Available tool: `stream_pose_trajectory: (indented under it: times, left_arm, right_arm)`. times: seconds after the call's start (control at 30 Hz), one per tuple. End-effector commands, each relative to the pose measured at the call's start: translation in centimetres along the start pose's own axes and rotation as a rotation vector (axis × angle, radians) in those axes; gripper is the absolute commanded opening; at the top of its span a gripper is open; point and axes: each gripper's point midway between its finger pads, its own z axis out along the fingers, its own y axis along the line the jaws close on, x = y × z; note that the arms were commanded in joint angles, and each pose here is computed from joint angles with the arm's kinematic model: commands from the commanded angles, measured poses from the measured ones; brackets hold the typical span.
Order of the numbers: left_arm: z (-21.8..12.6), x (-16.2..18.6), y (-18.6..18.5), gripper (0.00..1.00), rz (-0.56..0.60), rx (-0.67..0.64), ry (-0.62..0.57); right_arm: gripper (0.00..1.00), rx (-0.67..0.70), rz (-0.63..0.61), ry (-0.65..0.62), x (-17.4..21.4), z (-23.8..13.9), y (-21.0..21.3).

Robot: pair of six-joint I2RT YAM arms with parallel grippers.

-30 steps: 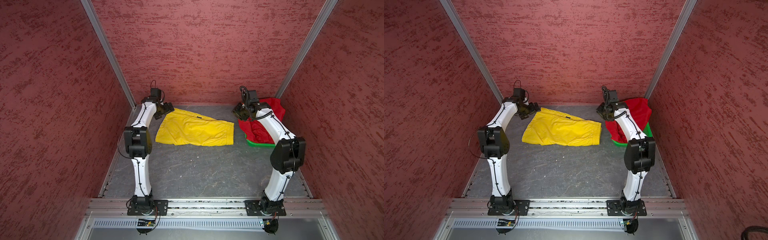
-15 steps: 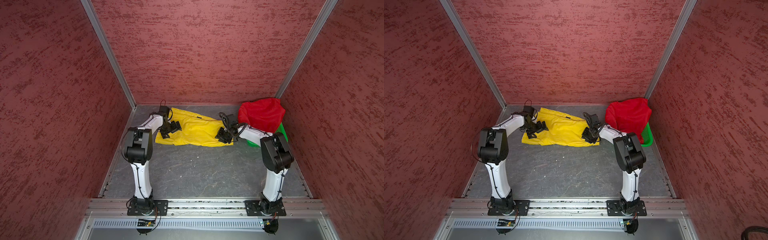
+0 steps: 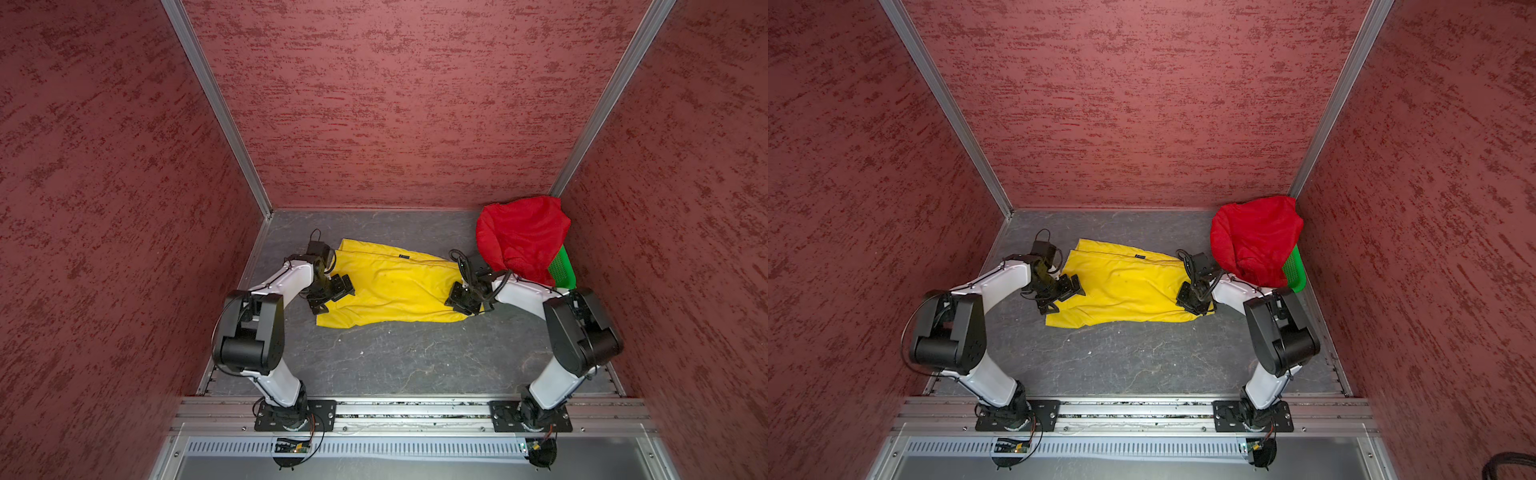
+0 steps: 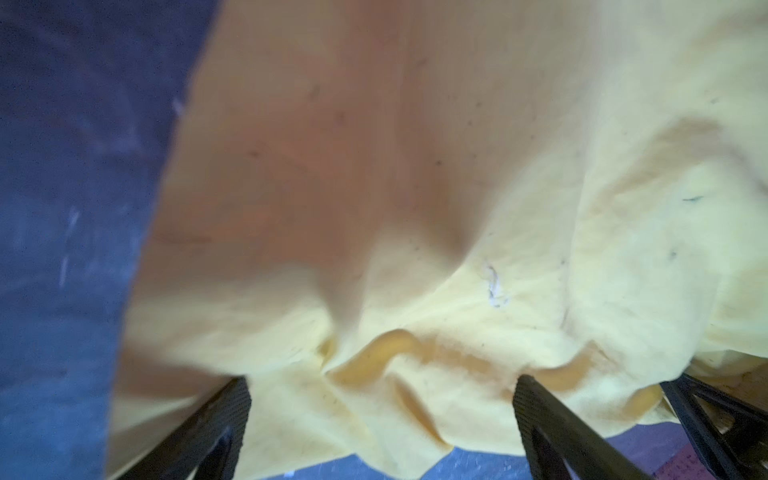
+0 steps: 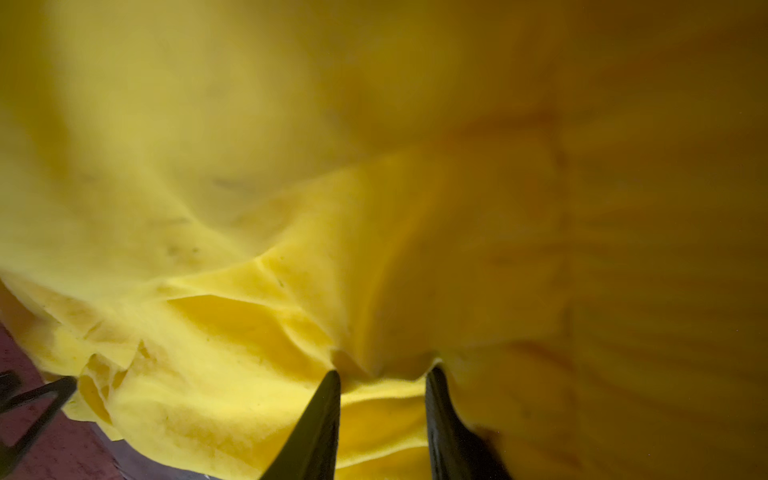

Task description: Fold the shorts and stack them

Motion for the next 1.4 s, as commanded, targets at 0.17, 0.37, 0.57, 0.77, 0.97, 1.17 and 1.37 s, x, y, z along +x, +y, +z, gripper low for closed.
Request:
stream_pose_trajectory:
  times: [0.17, 0.37, 0.57, 0.77, 0.97, 1.17, 1.37]
  left_arm:
    - [-7.2, -2.7, -2.2, 1.00, 0.015, 0.305, -0.238]
    - [-8.1, -7.5, -3.3, 0.99, 0.159, 0.395, -0.286]
    - [-5.4, -11.9, -5.1, 0.80, 0.250, 0.452, -0.259]
    - [-0.7, -14.4, -6.2, 0.80, 0.335, 0.346, -0.192]
    - [2.2, -16.3, -7.1, 0.77, 0.415, 0.243, -0.200]
    - [3.9, -17.4, -7.8, 0.74, 0.514, 0.181, -0.209]
    - [5.1, -17.2, -7.4, 0.70, 0.532, 0.156, -0.149]
  right_arm:
    - [0.40, -0.123, -0.249, -0.189, -2.6, -7.0, 7.1]
    - [0.40, -0.211, -0.345, -0.254, -5.0, -6.4, 12.2]
    - [0.40, -0.231, -0.252, -0.183, -5.1, -2.4, 12.0]
    - [0.40, -0.170, -0.204, -0.118, -4.2, 0.4, 9.7]
    - [0.40, -0.112, -0.184, -0.068, -3.2, 2.5, 7.5]
    - [0.40, -0.077, -0.172, -0.038, -2.5, 3.7, 6.2]
    - [0.40, -0.049, -0.169, -0.021, -2.4, 4.3, 5.5]
